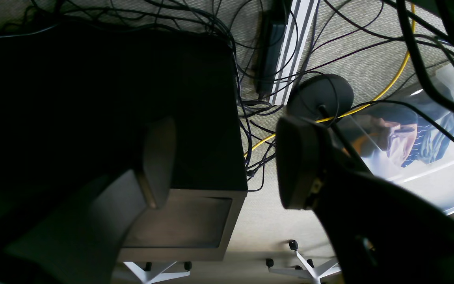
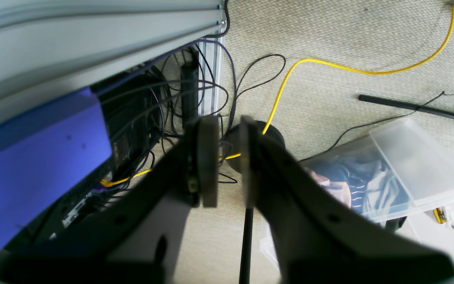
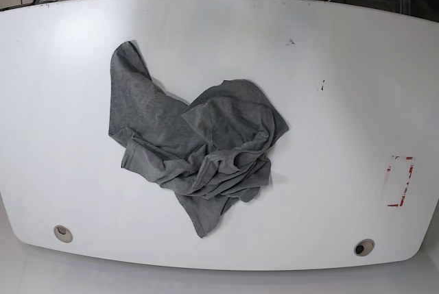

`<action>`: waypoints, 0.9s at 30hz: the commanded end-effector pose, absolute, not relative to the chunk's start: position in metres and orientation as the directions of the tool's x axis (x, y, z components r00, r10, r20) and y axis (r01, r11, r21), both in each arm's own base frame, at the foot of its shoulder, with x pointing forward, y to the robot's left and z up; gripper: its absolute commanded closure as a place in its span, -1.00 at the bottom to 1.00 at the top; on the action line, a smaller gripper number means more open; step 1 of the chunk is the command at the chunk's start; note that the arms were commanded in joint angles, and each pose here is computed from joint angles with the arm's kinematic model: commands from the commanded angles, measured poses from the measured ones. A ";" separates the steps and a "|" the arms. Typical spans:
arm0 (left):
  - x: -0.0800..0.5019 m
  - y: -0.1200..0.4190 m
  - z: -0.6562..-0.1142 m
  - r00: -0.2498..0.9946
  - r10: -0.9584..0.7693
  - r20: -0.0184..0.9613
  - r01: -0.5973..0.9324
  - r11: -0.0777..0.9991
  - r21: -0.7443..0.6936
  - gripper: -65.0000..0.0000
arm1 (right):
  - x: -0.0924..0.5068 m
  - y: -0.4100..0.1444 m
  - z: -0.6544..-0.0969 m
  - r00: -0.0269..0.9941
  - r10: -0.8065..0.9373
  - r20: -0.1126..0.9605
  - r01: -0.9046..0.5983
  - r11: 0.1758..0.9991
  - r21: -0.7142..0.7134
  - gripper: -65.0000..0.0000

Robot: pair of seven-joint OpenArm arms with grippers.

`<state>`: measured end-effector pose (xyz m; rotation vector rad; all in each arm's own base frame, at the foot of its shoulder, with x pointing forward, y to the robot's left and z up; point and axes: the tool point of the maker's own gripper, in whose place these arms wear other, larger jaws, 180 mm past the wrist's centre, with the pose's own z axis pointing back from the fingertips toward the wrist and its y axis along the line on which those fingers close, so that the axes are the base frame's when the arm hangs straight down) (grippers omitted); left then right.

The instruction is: Layout the t-shirt on the table in an organized manner, then fold the t-shirt properly

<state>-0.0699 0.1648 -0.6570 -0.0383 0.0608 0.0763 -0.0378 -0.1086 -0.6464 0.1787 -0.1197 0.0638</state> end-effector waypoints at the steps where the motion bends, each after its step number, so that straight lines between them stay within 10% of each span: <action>1: -0.073 0.158 -0.658 0.994 0.069 -0.091 -0.073 0.996 -0.044 -0.19 | -0.039 -0.108 -0.644 0.985 0.047 0.167 -0.076 0.982 0.172 0.76; 27: -0.046 0.164 -0.658 0.997 0.073 -0.019 -0.073 0.996 -0.041 -0.15 | -0.021 -0.107 -0.644 0.976 0.034 0.217 -0.073 0.982 0.174 0.73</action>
